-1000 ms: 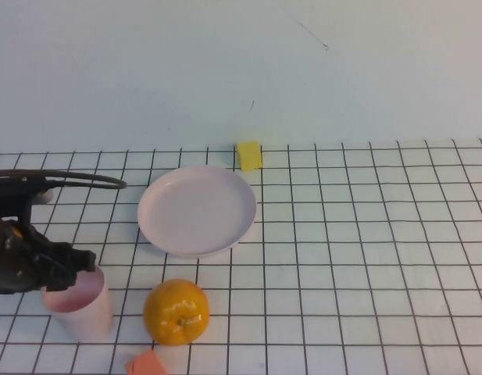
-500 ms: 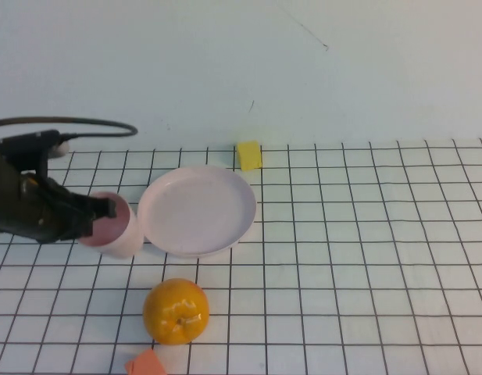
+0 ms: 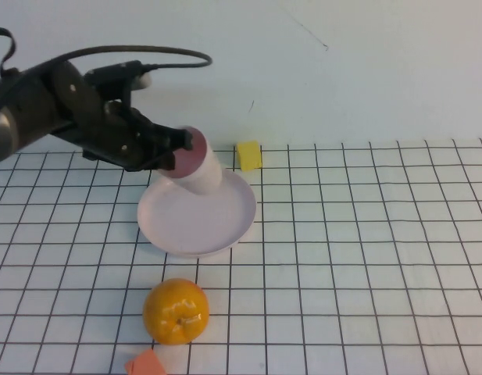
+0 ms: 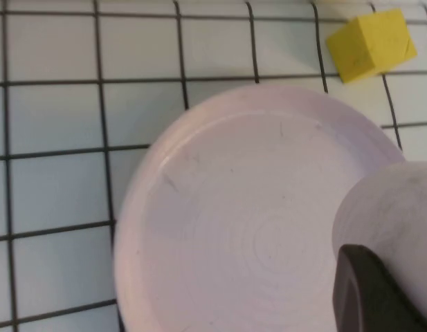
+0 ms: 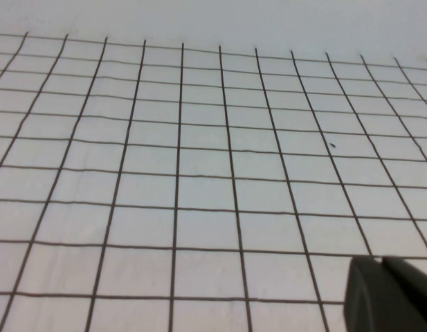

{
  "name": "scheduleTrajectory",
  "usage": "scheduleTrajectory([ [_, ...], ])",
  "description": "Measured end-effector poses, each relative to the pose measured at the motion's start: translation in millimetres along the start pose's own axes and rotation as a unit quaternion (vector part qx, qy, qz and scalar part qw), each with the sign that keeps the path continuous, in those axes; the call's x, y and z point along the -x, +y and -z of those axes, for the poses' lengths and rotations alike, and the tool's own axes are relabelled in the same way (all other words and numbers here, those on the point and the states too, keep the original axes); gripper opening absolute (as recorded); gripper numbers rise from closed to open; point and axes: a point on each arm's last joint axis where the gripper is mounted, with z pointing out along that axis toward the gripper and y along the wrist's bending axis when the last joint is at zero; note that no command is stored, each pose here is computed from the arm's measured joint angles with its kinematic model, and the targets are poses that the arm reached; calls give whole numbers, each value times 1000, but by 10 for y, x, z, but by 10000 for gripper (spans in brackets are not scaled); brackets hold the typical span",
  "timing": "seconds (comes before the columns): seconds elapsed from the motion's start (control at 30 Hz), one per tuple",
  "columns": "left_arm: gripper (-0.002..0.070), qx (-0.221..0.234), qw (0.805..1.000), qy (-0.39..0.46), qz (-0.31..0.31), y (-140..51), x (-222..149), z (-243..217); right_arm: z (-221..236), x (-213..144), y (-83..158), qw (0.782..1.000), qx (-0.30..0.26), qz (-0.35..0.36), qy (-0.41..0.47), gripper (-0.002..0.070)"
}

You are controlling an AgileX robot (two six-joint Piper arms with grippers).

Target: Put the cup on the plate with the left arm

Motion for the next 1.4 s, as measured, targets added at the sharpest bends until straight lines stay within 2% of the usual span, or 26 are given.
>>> scheduleTrajectory([
  [0.1, 13, 10, 998, 49, -42, -123, -26, -247, 0, 0, 0, 1000, 0, 0, 0, -2],
  [0.3, 13, 77, 990, 79, -83, -233, -32, -464, 0, 0, 0, 1000, 0, 0, 0, -2],
  [0.57, 22, 104, 987, 84, -87, -204, -14, -463, 0, 0, 0, 1000, 0, 0, 0, -2],
  [0.63, 65, 107, 987, 84, -90, -199, -12, -461, 0, 0, 0, 1000, 0, 0, 0, -2],
  [0.8, 274, 117, 985, 85, -94, -192, -9, -455, 0, 0, 0, 1000, 0, 0, 0, -2],
  [0.9, 316, 137, 981, 96, -101, -185, 26, -397, 0, 0, 0, 1000, 0, 0, 0, -2],
  [1.03, 288, 172, 974, 84, -124, -226, 219, -132, 0, 0, 0, 1000, 0, 0, 0, -2],
  [1.17, 192, 192, 971, 55, -130, -328, 410, 341, 0, 0, 0, 1000, 0, 0, 0, -2],
  [1.33, 43, 181, 977, -11, -109, -461, 506, 915, 0, 0, 0, 1000, 0, 0, 0, -2],
  [1.4, 20, 163, 980, -57, -95, -535, 548, 1173, 0, 0, 0, 1000, 0, 0, 0, -2],
])
